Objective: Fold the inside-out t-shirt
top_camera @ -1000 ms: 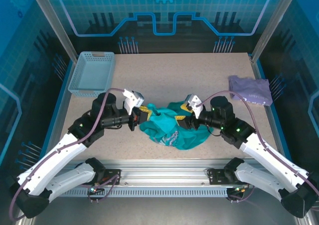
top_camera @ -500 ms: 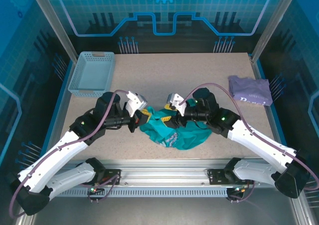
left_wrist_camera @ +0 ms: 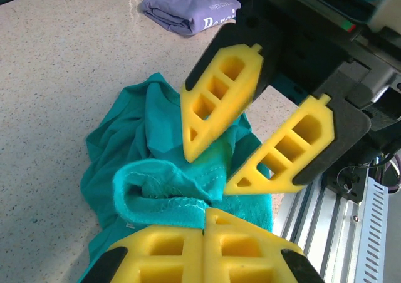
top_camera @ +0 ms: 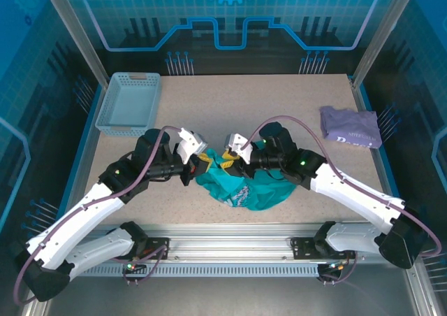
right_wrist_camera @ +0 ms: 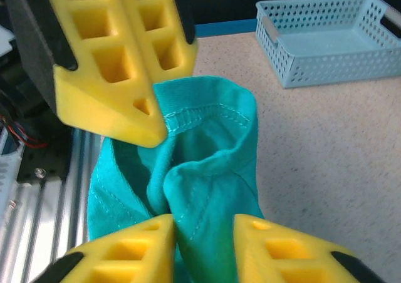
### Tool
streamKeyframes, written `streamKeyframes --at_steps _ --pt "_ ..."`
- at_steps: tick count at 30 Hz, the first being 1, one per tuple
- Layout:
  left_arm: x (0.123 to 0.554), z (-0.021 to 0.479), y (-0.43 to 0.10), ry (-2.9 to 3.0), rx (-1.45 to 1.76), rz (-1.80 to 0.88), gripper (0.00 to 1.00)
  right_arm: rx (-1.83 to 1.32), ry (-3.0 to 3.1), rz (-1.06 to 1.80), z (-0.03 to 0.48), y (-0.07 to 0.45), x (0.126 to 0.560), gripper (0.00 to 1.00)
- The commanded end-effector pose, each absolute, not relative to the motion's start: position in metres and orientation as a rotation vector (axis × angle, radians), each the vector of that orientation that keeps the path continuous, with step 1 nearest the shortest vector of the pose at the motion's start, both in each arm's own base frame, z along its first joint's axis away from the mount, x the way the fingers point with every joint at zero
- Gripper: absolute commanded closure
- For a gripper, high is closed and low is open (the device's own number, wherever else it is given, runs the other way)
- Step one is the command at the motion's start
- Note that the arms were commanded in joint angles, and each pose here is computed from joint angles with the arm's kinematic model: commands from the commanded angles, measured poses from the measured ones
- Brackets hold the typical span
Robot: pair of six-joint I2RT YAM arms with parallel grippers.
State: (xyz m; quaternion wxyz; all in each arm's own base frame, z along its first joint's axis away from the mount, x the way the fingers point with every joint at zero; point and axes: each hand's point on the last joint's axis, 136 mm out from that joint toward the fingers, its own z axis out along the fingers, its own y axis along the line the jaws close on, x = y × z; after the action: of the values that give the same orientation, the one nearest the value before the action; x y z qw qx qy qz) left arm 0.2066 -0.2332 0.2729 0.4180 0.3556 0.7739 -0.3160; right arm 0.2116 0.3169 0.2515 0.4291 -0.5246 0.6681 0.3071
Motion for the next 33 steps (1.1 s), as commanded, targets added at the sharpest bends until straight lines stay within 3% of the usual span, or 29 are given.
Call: streamKeyframes --at_steps 1,4,8,13,16,23,29,33 --pt "0.207 0.283 -0.232 1.916 0.906 -0.758 1.00 -1.271 1.608 0.750 0.276 0.319 0.216 0.89" --pt "0.210 0.279 -0.226 1.931 0.882 -0.719 1.00 -1.160 1.578 0.842 0.301 0.305 0.218 0.96" --pt "0.208 0.280 -0.223 1.919 0.879 -0.706 1.00 -1.009 1.540 1.032 0.337 0.281 0.221 0.99" --pt "0.204 0.276 -0.222 1.918 0.895 -0.715 0.98 -0.922 1.597 1.188 0.347 0.272 0.226 1.00" --pt "0.204 0.267 -0.222 1.949 0.912 -0.705 0.92 -0.912 1.611 1.258 0.349 0.274 0.225 1.00" --pt "0.211 0.279 -0.216 1.931 0.840 -0.659 0.63 -0.855 1.685 1.305 0.344 0.278 0.233 1.00" --pt "0.195 0.317 -0.221 1.820 0.782 -0.741 0.61 -0.808 1.742 1.303 0.335 0.280 0.242 1.00" --pt "0.174 0.308 -0.249 1.883 0.905 -0.836 0.62 -0.791 1.757 1.298 0.333 0.281 0.246 1.00"
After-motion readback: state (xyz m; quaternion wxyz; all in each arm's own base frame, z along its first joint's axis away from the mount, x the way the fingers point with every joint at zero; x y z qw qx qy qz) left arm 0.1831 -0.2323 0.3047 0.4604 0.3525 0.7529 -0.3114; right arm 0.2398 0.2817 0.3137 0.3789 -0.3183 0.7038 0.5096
